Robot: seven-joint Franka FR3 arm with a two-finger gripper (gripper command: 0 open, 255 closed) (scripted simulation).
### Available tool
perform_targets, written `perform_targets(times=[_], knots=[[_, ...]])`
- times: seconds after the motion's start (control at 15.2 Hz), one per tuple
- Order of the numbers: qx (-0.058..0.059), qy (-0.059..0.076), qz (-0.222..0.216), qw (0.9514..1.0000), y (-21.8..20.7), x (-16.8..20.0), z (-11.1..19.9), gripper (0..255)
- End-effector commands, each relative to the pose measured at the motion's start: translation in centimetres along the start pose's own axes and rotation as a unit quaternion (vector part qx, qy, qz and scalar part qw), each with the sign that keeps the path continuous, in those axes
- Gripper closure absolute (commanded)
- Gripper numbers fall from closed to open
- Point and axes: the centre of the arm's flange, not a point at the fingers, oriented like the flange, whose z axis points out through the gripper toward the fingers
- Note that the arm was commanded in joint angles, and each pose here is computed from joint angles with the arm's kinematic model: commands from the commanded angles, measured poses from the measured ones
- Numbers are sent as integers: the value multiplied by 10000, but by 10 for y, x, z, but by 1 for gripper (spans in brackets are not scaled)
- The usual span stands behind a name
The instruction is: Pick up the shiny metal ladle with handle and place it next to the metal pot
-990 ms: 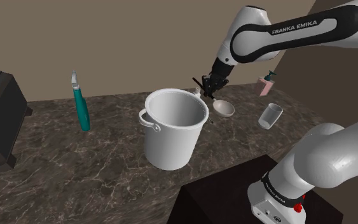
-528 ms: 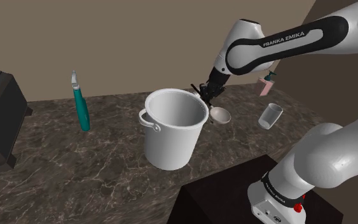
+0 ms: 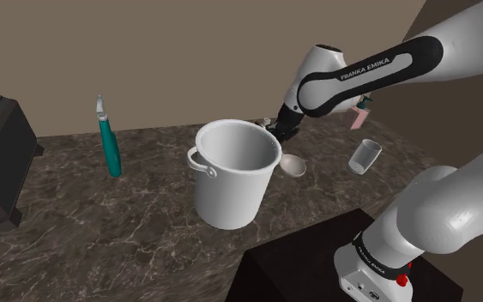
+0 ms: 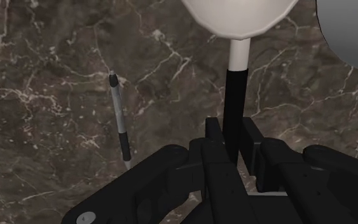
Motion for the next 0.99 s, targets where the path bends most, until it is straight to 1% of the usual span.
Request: perform_targets(times=[0.0, 0.92], knots=[[1, 3, 0, 10000, 1, -1, 10, 255], [1, 3, 0, 10000, 8, -9, 83, 255]])
